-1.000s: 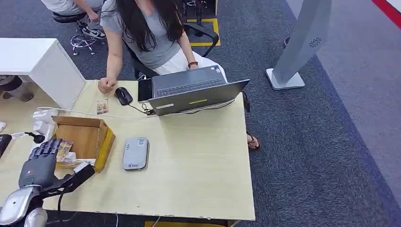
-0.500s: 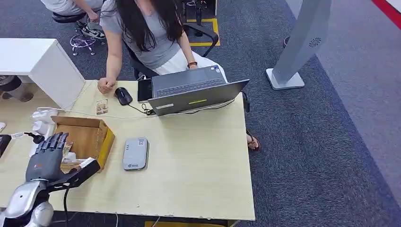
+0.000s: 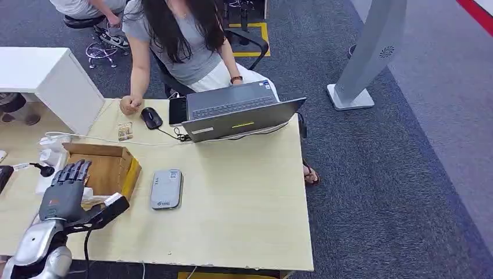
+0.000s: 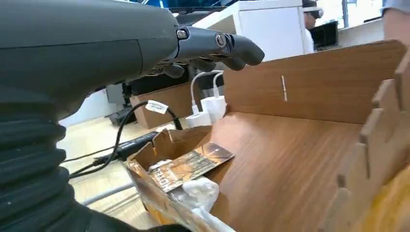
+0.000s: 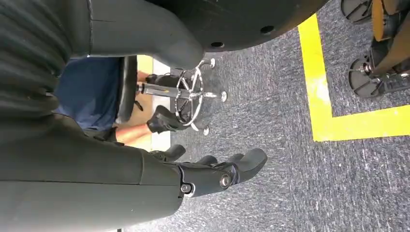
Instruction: Pass the card to the sensor for recognition and then transmit it.
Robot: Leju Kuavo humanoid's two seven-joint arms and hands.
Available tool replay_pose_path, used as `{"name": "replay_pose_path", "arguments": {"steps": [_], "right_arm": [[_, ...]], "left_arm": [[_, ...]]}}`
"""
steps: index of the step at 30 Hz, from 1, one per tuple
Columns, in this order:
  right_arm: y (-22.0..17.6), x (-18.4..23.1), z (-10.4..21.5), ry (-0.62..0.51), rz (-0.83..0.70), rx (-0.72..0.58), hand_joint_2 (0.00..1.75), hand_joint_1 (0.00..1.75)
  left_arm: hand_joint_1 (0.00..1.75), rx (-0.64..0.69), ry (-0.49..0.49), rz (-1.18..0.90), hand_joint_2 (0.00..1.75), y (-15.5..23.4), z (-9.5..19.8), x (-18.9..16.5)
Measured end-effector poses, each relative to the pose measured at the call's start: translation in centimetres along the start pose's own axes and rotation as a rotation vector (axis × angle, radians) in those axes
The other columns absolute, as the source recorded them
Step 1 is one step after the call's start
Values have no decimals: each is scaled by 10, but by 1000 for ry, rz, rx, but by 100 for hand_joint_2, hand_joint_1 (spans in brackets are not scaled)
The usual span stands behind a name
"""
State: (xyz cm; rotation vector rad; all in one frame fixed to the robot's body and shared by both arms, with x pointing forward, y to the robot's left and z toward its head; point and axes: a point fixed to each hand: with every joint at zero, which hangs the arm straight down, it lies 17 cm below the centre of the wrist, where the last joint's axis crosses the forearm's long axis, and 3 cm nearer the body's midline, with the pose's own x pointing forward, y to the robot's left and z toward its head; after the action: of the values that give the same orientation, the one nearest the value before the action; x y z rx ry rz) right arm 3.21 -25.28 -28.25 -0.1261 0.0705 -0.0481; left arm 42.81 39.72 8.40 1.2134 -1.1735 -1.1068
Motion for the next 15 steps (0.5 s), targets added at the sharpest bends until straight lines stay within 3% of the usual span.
{"name": "replay_pose_path", "arguments": {"steps": [15], "right_arm": [[0,1,0,-1,-1,1,175,0]], "left_arm": [[175,-18,-28,35,175,-5,1,8]]}}
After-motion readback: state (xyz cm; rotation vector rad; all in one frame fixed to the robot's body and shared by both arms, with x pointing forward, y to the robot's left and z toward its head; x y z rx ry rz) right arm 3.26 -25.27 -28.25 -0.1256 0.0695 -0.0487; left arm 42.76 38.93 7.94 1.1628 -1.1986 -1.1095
